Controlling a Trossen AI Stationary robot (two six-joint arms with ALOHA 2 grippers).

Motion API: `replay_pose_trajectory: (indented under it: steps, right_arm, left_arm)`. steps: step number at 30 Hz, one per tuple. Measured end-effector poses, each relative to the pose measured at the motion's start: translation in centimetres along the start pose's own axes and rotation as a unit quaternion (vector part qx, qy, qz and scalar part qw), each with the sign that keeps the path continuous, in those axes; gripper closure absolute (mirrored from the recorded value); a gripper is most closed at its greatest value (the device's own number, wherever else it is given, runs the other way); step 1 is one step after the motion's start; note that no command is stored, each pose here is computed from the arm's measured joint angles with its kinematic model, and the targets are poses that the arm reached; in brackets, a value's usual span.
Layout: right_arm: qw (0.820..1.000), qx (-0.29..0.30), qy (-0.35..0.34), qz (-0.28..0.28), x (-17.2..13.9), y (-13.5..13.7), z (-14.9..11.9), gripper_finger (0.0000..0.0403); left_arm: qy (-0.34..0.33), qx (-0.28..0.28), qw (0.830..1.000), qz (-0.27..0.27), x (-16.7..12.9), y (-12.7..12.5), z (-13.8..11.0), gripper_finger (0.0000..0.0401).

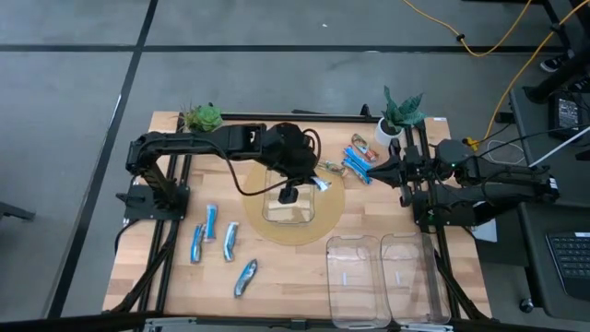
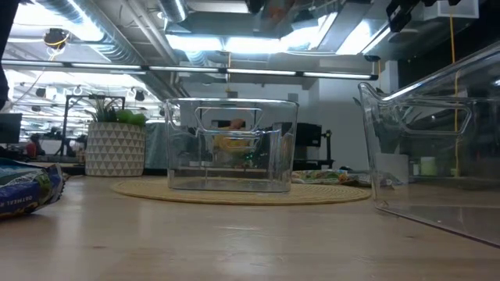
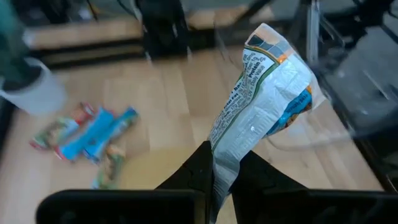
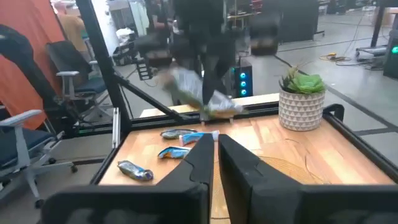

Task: Pick and place Granola Bars by type
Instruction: Put the yellow granola bar pack into the bottom left transparent bin

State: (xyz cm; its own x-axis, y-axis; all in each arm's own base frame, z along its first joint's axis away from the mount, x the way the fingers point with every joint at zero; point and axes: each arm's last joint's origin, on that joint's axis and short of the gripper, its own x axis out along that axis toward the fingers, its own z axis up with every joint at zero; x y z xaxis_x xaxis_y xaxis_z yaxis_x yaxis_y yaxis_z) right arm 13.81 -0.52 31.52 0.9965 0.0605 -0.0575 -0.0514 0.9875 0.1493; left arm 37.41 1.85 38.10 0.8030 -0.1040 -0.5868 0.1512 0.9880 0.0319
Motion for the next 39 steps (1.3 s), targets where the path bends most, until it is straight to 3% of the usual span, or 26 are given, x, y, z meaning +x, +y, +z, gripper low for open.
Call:
replay_pose_trajectory:
  steps: [5,14,19,28,39]
  right_arm:
    - [0.999,-0.031,0.0,0.008,1.5,-0.2,-0.1,0.0334]
    - [0.997,-0.066,-0.04,-0.009,4.7,-0.7,0.1,0.0162]
    - [0.997,-0.076,-0.027,-0.01,6.4,-0.8,0.8,0.0102]
    - [0.993,-0.118,-0.025,-0.003,9.1,-0.4,3.8,0.0097]
    - [0.994,-0.105,0.02,-0.004,10.7,-0.6,3.7,0.0141]
  left_arm:
    - [-0.017,-0.01,0.999,0.044,0.0,0.1,0.5,0.0375]
    - [-0.015,-0.026,0.997,0.067,-0.1,0.2,0.5,0.0375]
    - [-0.018,-0.029,0.997,0.07,-0.1,0.4,0.5,0.0375]
    - [-0.042,-0.032,0.995,0.083,-0.3,1.4,0.8,0.0375]
    - [-0.044,-0.023,0.995,0.084,-0.4,1.7,0.8,0.0375]
